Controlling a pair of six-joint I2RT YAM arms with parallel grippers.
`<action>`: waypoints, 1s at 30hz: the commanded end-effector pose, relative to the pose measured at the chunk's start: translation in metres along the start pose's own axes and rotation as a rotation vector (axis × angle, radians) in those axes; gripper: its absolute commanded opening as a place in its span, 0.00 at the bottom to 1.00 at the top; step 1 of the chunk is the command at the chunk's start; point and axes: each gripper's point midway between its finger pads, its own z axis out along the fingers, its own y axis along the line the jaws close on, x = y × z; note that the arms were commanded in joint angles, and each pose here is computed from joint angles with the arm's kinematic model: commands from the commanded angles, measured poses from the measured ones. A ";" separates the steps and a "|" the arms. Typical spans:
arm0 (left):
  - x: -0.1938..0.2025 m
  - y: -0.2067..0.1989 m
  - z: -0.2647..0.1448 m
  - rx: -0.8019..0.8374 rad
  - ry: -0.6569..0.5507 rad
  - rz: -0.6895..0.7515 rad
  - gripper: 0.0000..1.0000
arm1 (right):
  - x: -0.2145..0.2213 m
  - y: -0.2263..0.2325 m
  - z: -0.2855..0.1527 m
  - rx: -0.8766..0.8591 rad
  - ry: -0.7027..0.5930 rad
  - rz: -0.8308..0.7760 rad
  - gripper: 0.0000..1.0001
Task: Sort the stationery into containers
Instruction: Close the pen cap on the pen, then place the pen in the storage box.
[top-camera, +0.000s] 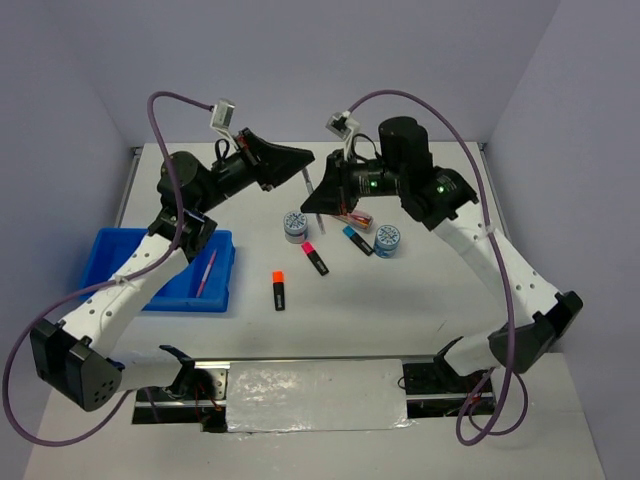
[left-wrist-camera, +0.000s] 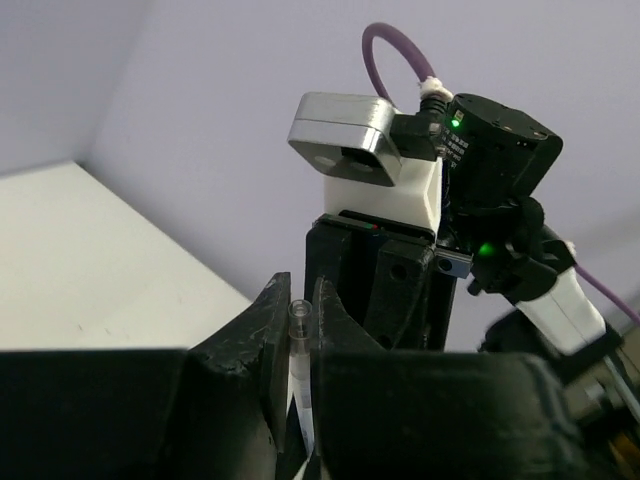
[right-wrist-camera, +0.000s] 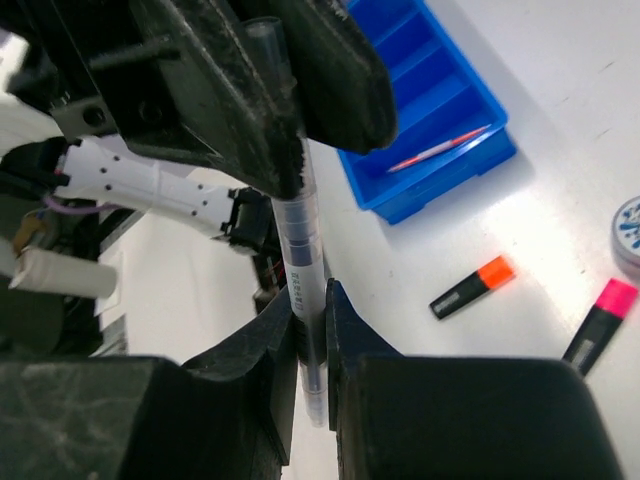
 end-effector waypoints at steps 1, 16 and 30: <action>0.123 -0.033 -0.016 0.125 0.361 -0.165 0.00 | -0.149 0.039 -0.037 0.010 -0.420 -0.288 0.00; 0.139 -0.047 -0.022 0.015 0.400 -0.089 0.20 | -0.105 0.037 -0.047 0.021 -0.359 -0.291 0.00; 0.033 -0.068 0.005 0.105 0.143 0.013 0.40 | -0.020 0.039 -0.048 0.009 -0.229 -0.205 0.00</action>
